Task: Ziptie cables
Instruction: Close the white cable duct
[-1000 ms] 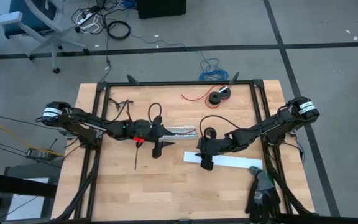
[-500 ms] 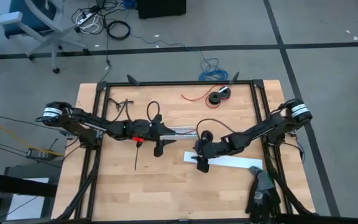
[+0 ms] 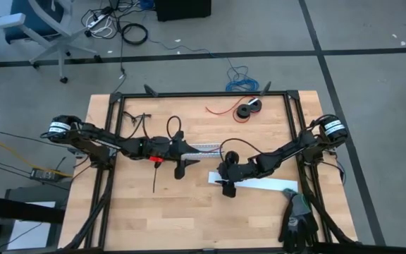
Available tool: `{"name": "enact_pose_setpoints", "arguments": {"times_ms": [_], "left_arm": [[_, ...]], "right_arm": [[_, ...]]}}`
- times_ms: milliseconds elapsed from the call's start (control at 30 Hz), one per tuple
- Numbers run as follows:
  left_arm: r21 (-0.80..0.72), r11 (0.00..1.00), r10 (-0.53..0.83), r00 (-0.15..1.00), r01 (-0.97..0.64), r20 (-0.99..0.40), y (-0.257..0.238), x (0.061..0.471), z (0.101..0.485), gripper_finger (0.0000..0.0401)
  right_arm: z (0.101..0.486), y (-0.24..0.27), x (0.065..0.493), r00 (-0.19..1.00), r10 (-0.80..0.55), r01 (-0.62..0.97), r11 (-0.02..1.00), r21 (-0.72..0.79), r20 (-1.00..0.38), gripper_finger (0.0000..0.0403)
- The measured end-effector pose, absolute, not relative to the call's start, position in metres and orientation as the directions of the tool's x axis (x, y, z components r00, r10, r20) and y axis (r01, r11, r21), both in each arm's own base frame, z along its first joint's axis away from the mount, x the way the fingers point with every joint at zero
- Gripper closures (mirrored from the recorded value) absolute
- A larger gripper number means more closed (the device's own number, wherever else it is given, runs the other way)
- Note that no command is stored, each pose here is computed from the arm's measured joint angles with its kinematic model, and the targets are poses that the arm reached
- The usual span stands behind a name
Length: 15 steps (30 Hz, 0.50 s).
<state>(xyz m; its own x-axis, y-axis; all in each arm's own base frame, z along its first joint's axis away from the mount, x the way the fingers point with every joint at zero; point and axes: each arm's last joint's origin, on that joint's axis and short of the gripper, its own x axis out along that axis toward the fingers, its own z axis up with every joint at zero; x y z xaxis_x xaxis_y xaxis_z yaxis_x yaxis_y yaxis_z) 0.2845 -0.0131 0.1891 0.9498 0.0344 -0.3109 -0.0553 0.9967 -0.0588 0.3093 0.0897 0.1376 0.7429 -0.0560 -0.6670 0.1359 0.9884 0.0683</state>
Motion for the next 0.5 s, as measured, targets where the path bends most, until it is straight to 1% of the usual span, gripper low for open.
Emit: {"name": "enact_pose_setpoints", "arguments": {"times_ms": [67,500], "left_arm": [[-0.059,0.997,0.035,0.950,-0.056,-0.311,-0.013,0.285,0.189,0.0192],[-0.055,0.997,0.035,0.953,-0.054,-0.300,-0.013,0.285,0.190,0.0192]], "right_arm": [[0.138,0.090,0.309,0.745,-0.058,0.137,0.988,0.068,-0.665,0.0137],[0.107,0.091,0.314,0.691,-0.052,0.125,0.991,0.049,-0.721,0.0129]]}}
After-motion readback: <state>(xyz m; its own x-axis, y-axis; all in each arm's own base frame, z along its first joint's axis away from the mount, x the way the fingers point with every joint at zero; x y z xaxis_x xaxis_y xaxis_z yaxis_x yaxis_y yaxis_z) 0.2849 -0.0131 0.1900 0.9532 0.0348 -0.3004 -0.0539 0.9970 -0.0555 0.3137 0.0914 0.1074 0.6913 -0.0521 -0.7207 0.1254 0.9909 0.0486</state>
